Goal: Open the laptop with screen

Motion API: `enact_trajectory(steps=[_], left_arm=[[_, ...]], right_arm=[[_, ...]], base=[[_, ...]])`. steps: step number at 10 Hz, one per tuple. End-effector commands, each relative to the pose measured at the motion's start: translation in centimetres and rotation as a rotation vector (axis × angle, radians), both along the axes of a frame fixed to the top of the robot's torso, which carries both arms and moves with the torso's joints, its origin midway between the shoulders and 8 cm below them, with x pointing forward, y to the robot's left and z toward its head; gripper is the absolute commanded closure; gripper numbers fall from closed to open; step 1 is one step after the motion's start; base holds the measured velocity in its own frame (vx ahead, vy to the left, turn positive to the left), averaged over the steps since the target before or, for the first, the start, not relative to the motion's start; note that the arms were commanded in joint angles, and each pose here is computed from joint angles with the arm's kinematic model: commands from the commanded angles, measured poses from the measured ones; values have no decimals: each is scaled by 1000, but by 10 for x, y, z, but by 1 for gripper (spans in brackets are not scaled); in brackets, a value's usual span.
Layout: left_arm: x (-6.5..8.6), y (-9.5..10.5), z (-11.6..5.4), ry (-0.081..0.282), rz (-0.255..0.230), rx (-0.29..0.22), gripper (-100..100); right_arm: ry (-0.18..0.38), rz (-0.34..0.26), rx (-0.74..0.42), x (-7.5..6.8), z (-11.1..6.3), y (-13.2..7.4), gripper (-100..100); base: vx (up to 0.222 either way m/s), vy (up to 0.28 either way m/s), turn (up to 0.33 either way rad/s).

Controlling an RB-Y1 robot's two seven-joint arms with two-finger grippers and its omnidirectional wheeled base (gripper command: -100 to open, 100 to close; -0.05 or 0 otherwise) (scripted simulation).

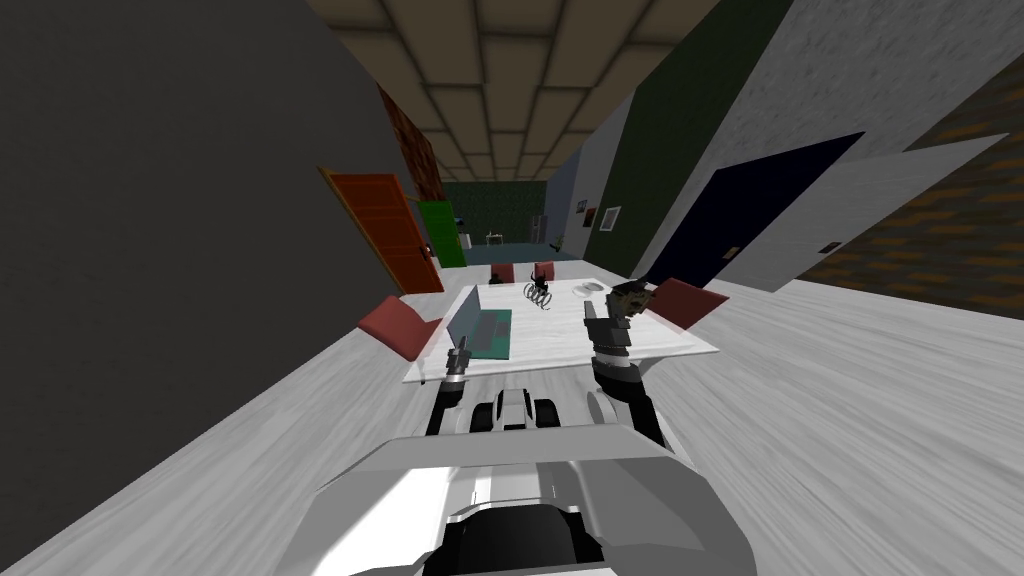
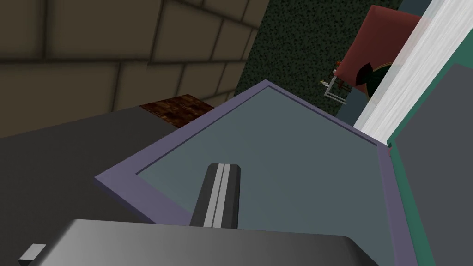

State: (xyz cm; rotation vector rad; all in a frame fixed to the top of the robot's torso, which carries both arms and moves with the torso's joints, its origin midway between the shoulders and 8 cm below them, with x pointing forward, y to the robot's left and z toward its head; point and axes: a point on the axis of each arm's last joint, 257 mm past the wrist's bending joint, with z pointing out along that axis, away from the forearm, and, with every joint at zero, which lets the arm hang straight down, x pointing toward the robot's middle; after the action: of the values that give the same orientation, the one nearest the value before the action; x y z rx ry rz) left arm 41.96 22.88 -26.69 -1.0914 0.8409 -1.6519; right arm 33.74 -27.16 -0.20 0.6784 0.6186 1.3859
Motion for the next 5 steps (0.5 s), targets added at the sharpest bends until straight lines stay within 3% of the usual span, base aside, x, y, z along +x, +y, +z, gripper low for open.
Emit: enact_trajectory(steps=[1,2,3,4,5], left_arm=[[2,4,1,-7,2,102,100],[3,6,1,-10,3,140,100],[3,5,1,-8,2,114,100],[2,0,7,-24,-9,88,-100],[2,-3,10,-31,-13,73,-100]], right_arm=[[0,0,0,0,0,0,0],[0,0,0,0,0,0,0],[0,0,0,0,0,0,0],[0,0,0,0,0,0,0],[0,0,0,0,0,0,0]], base=[[2,-73,0],[7,-90,-2],[4,-45,3],[-112,9,3],[-189,42,-9]])
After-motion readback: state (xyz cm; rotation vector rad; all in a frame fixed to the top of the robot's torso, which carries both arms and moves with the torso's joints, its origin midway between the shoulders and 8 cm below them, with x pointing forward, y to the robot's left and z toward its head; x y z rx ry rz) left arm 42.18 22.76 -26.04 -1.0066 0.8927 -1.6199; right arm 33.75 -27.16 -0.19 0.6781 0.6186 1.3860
